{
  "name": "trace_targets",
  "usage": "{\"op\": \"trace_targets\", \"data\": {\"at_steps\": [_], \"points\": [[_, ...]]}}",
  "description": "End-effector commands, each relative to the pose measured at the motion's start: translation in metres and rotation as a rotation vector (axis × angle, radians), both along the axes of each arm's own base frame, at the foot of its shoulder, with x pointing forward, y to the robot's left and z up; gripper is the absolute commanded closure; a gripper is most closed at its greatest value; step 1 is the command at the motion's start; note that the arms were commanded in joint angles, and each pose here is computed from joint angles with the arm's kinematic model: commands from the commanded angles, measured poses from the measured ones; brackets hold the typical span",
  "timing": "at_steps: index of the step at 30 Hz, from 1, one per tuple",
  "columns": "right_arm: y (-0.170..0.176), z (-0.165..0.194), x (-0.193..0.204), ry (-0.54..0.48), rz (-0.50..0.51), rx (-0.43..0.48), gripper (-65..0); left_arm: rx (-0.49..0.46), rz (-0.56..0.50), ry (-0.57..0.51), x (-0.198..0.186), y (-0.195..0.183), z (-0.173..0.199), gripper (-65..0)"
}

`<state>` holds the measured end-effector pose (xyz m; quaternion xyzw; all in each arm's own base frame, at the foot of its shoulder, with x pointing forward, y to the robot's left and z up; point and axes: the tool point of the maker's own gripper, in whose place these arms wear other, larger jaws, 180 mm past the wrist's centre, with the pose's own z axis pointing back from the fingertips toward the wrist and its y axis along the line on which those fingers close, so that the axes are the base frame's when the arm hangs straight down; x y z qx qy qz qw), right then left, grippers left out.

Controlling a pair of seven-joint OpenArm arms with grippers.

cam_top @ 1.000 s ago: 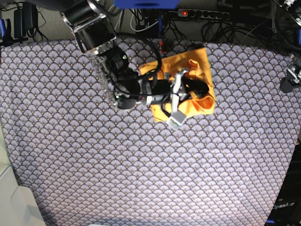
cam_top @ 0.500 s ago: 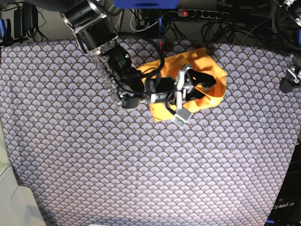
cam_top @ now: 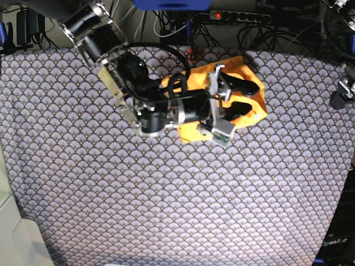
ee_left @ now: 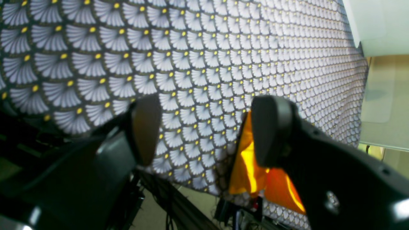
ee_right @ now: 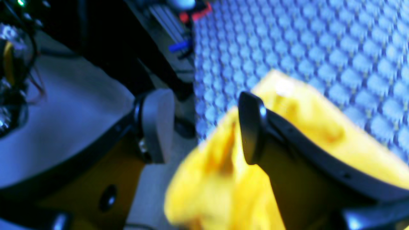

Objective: Fold the T-shirt properly
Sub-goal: 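Lift the strip end with the right gripper and fold it over the middle, then release the folded end and reposition the right gripper on the bundle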

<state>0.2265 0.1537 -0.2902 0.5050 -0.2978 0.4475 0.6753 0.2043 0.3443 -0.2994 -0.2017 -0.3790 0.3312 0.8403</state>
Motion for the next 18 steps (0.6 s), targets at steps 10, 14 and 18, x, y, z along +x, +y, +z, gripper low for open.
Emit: {"op": "trace_targets", "data": {"at_steps": [10,14,18], "points": [[-0.052,-0.012,0.027,0.016,-0.142,-0.02,-19.5,0.004,-0.009,-0.038,0.006,-0.003,0.008,-43.5],[-0.05,-0.021,0.015,0.056,-0.139,-0.016,-13.9,-0.005,-0.051,-0.027,0.012,-0.015,0.003,-43.5],[-0.043,-0.025,0.002,0.093,-0.133,-0.001,-12.5,-0.007,-0.051,-0.027,0.012,-0.015,0.003,-43.5]]}}
